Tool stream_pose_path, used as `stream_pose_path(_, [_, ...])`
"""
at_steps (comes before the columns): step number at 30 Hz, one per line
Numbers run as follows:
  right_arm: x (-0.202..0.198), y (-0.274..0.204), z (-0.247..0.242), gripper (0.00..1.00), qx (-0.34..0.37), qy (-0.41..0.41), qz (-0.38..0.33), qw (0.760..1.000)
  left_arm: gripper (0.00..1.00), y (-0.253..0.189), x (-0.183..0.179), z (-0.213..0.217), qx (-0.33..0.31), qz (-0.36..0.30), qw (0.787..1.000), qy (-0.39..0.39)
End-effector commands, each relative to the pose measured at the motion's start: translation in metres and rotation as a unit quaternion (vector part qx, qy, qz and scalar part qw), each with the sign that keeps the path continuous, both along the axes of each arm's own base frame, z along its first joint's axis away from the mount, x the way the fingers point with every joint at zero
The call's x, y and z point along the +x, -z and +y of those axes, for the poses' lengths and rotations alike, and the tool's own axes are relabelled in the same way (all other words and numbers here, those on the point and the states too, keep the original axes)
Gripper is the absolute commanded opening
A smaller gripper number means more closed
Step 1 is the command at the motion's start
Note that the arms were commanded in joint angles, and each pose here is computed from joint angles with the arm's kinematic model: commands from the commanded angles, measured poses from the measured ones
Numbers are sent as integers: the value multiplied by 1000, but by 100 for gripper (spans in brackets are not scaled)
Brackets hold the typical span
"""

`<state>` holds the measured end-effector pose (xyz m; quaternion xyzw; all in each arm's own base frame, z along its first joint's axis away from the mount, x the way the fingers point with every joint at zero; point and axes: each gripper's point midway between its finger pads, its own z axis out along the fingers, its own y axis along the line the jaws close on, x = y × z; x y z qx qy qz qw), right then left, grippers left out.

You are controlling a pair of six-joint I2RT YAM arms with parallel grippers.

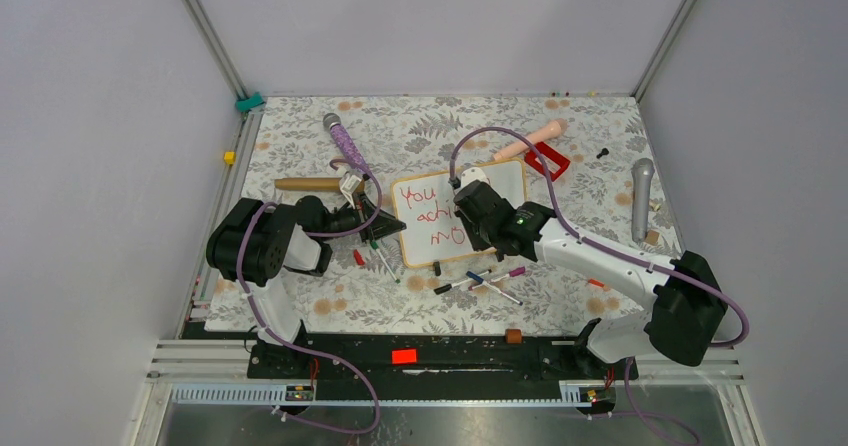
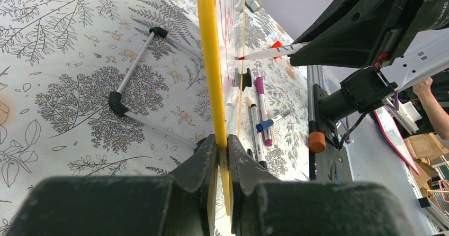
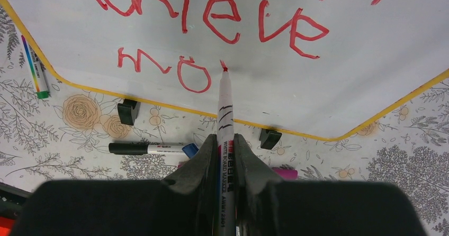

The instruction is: Write a sentence on the whiteboard

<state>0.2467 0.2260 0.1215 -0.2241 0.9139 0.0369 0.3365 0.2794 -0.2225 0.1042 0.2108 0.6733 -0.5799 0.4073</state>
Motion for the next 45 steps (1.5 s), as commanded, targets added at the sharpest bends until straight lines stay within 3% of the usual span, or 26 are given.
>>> stream_pose_path(1, [9,-4,-6,0,-3,26,-15,1000,1,-4,2,2,5,-50,999,3])
stream_pose_path(15, [-10,24,-15,0,-10,27,24,999,1,-3,3,3,6,-49,999,1])
stream_pose_path(45, [22,-18,-14,0,14,46,-26,999,1,-4,3,3,6,-50,999,2])
